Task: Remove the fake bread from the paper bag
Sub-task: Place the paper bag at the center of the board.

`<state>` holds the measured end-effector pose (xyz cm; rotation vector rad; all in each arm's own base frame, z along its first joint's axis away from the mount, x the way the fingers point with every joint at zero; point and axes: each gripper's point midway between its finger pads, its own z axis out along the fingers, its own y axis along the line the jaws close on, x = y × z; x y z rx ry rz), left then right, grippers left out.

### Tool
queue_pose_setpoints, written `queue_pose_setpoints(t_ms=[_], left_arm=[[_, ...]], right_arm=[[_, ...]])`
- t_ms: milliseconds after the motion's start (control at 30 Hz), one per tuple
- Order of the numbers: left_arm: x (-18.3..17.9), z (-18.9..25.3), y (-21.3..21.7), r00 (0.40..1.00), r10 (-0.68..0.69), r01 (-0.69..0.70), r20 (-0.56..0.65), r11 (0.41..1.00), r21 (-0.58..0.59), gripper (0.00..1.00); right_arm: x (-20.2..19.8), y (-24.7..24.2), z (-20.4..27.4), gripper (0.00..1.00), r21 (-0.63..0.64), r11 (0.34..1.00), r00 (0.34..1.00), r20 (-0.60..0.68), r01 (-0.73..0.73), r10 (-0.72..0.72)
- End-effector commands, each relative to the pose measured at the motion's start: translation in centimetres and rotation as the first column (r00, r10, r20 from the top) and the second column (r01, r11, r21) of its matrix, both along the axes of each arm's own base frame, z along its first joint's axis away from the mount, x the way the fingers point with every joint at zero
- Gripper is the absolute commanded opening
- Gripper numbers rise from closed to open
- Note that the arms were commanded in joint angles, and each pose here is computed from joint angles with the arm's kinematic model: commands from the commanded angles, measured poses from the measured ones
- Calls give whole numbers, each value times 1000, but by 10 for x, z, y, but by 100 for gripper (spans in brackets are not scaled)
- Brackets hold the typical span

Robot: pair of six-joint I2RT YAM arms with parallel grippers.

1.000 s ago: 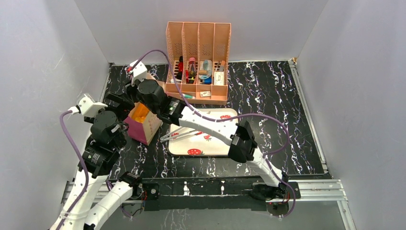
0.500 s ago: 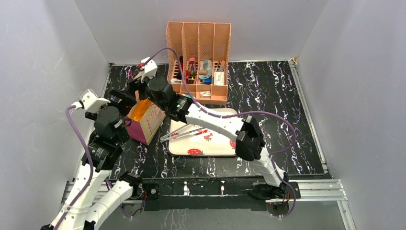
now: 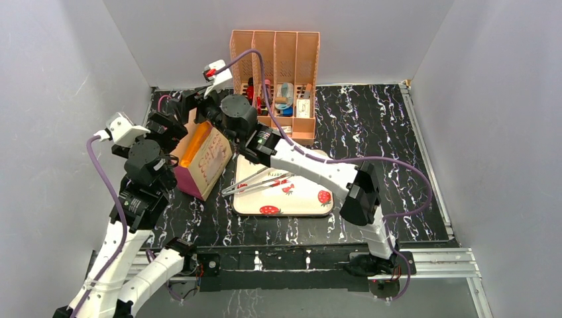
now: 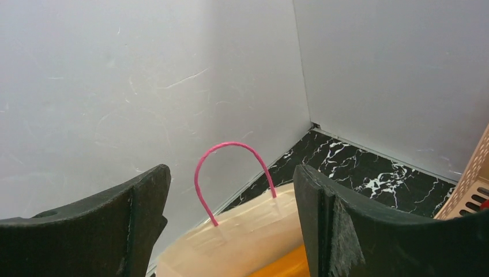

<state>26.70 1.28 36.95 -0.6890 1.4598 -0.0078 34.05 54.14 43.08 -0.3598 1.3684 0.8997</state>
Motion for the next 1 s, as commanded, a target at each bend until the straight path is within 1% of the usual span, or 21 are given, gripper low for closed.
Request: queue_pose_setpoints(t_ms=[0, 67, 200, 333, 367, 500, 567, 600, 700, 800, 833, 967], left_arm=[[0, 24, -1, 999, -19, 18, 39, 1000, 23, 94], [2, 25, -3, 999, -22, 21, 28, 999, 37, 96], [14, 32, -11, 998, -62, 63, -7, 994, 93, 98], [39, 36, -30, 985, -124, 144, -124, 975, 171, 98], [46, 44, -36, 979, -145, 170, -142, 969, 181, 98], [73, 42, -50, 942, -178, 246, -285, 943, 225, 98], [85, 39, -46, 919, -178, 266, -351, 938, 223, 98], [90, 38, -42, 909, -183, 277, -376, 937, 215, 98], [97, 33, -26, 879, -179, 285, -442, 940, 186, 98], [107, 8, -13, 823, -173, 298, -541, 943, 151, 98], [107, 5, -8, 817, -170, 293, -552, 945, 142, 98], [105, 6, 11, 830, -152, 263, -537, 955, 135, 98]], right_arm=[[-8, -25, 49, 78, 100, 994, 997, 57, 38, -44], [-5, -36, 56, 78, 111, 991, 994, 68, 80, -88], [11, -71, 64, 80, 132, 968, 973, 65, 211, -221], [32, -112, 64, 80, 129, 931, 938, 25, 341, -347], [36, -121, 63, 80, 123, 923, 929, 18, 366, -370], [47, -155, 53, 83, 102, 893, 898, -8, 437, -439], [50, -168, 45, 84, 80, 883, 886, -14, 462, -463], [45, -181, 52, 85, 92, 876, 880, -13, 474, -475], [46, -199, 43, 85, 71, 865, 868, -20, 497, -497], [44, -208, 31, 85, 55, 863, 865, -27, 502, -502], [43, -210, 28, 85, 52, 863, 864, -28, 503, -502], [41, -210, 15, 85, 37, 874, 875, -41, 484, -483]])
